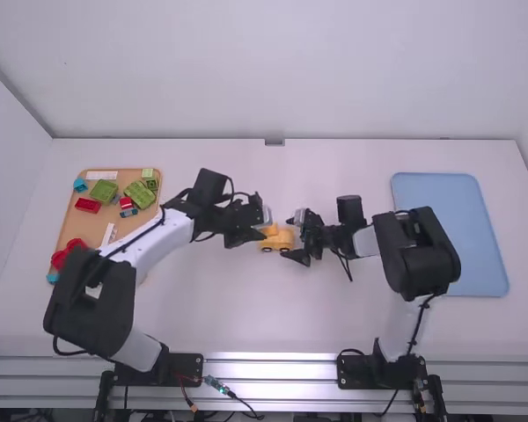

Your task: Assemble lego blocks to make yellow taxi

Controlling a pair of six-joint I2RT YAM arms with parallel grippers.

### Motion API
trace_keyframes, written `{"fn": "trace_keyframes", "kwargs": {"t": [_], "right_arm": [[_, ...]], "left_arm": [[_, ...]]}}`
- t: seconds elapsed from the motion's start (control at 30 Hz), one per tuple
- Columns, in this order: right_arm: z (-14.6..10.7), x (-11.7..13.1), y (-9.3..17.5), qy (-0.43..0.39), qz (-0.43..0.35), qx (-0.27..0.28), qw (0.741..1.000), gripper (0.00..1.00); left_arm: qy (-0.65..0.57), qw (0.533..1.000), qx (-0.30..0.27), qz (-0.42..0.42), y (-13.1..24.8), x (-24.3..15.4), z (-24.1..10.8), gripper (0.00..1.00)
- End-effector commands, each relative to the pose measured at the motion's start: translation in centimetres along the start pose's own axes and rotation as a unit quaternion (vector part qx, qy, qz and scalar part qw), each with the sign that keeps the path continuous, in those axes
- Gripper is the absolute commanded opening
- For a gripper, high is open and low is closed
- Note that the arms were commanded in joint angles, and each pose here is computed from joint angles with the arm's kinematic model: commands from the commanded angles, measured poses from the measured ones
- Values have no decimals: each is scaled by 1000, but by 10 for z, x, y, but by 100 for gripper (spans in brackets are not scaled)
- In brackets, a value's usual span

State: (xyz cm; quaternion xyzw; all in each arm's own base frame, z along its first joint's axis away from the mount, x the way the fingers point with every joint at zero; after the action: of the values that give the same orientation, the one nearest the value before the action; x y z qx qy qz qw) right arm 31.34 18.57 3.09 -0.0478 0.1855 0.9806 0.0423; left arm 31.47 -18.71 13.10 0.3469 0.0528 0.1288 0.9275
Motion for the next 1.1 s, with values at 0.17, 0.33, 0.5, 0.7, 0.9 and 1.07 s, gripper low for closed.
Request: {"fn": "trace_keyframes", "kwargs": {"t": [0.17, 0.33, 0.5, 0.7, 0.9, 1.07], "right_arm": [[-6, 5, -11, 35, 34, -30, 998, 99], [-14, 1, -26, 24, 41, -15, 999, 99], [-15, -1, -31, 23, 48, -20, 998, 99], [-17, 0, -31, 22, 46, -16, 999, 91], [-22, -1, -32, 21, 36, 3, 999, 86], [-29, -2, -33, 17, 31, 17, 999, 85]], "left_arm": [[15, 1000, 8, -8, -12, 4, -5, 2], [-7, 1000, -4, -18, -13, 2, -3, 2], [1, 1000, 2, -20, -21, 6, -9, 2], [5, 1000, 10, -18, -26, 13, -10, 2], [3, 999, 25, -34, -31, 16, -12, 2], [4, 999, 29, -41, -35, 19, -10, 2]]}}
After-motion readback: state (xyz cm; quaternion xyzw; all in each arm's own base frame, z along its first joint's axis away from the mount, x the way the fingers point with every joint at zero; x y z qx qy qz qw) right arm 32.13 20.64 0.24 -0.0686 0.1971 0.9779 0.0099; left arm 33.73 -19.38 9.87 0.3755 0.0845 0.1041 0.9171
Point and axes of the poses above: each hand's point on the last joint's axis, 136 mm out from that joint toward the fingers, its own y axis back along the fingers, its own x axis along the line the jaws close on, z = x × y, the point moved 4 cm from there along y, back along the fingers, and after that the axes turned 9 degrees about y, right-handed, at the moved point
